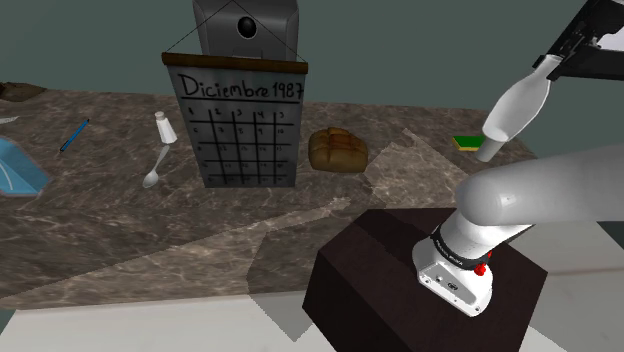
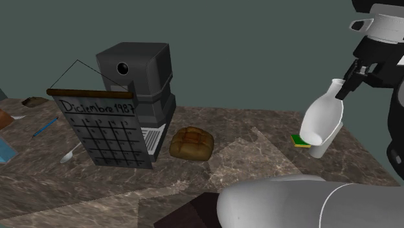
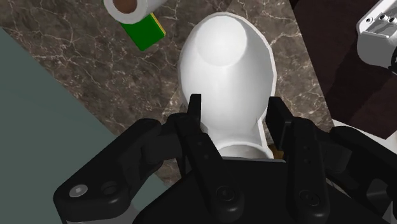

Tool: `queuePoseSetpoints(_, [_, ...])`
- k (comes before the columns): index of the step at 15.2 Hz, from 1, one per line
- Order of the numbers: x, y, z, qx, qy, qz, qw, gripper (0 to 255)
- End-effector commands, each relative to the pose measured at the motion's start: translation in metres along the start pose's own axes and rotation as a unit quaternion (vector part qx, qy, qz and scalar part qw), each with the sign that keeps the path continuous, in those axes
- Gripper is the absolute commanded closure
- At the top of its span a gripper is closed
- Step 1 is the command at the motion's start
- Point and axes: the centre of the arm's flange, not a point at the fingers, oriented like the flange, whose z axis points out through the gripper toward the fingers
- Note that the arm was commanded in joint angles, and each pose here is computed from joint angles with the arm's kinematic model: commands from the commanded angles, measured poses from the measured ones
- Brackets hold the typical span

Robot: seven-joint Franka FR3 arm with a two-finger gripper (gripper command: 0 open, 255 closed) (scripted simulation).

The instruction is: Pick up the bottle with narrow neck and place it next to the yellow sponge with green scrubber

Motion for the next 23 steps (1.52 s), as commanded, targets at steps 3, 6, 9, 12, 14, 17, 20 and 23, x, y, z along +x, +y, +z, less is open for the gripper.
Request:
queuePoseSetpoints(3, [-0.003, 0.000, 0.020, 0.000, 0.000, 0.000, 1.0000, 255])
queuePoseSetpoints(6, [-0.005, 0.000, 0.036, 0.000, 0.000, 0.000, 1.0000, 255])
queuePoseSetpoints(9, [-0.006, 0.000, 0.052, 0.000, 0.000, 0.000, 1.0000, 255])
queuePoseSetpoints(12, [-0.008, 0.000, 0.068, 0.000, 0.000, 0.000, 1.0000, 255])
queuePoseSetpoints(14, [-0.010, 0.000, 0.078, 0.000, 0.000, 0.000, 1.0000, 255])
queuePoseSetpoints(17, [-0.011, 0.000, 0.094, 0.000, 0.000, 0.000, 1.0000, 255])
queuePoseSetpoints(20, [-0.013, 0.000, 0.110, 0.000, 0.000, 0.000, 1.0000, 255])
queuePoseSetpoints(23, [-0.015, 0.000, 0.125, 0.000, 0.000, 0.000, 1.0000, 255])
